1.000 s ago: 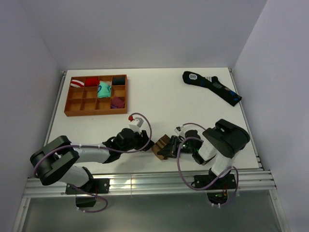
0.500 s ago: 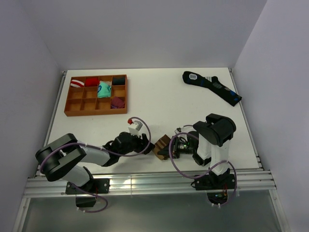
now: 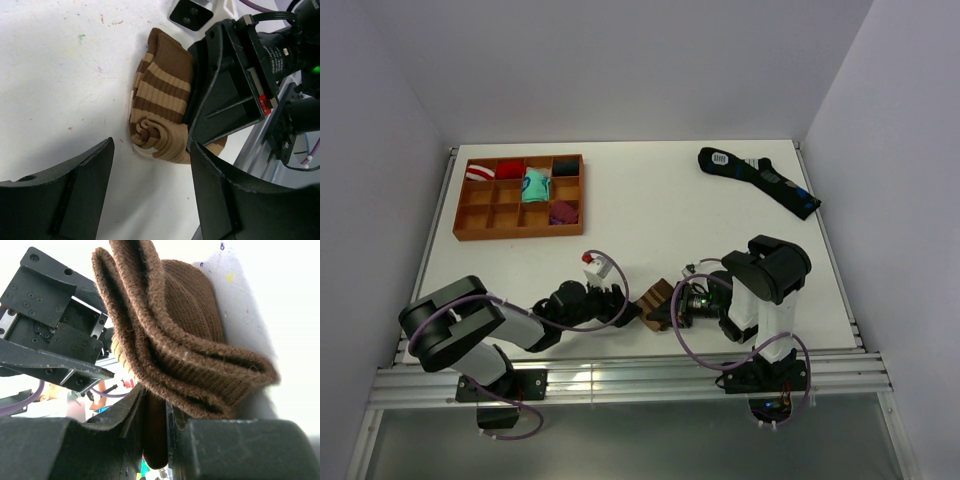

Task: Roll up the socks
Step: Roll the sock at the center of the board.

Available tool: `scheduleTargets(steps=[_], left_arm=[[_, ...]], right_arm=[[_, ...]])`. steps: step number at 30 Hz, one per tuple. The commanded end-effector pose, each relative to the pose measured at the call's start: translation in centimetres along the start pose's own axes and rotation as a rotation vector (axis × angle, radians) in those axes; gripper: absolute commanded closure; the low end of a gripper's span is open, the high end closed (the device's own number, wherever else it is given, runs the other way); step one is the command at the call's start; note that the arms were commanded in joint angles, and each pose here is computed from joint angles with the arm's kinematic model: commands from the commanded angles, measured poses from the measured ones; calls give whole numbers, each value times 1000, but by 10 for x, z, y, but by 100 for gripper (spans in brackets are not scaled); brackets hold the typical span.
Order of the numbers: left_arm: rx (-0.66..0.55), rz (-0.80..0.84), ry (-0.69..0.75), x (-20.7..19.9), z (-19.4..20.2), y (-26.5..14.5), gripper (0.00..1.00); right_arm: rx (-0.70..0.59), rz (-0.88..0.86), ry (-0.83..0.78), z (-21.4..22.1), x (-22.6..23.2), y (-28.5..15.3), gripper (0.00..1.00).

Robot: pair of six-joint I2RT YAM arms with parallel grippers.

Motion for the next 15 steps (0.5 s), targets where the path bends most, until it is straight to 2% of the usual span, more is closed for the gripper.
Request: scheduleTargets(steps=[1, 15], left_arm=[[-36, 70, 5, -11, -7, 2, 32], [37, -17, -6, 2, 1, 26, 36]], right_arm=[[-31, 131, 70, 0, -30, -6, 89], [-31, 142, 60, 1, -31, -9, 89]])
Point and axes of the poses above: each gripper's point midway between its finger pads, its own y axis out along the fingers, its own x axis along the line the jaws close on, z = x × y, the point moved 5 cm from there along -y, back along the fingers, and after that the axes turned 13 degrees about y, right-handed, at the moved point
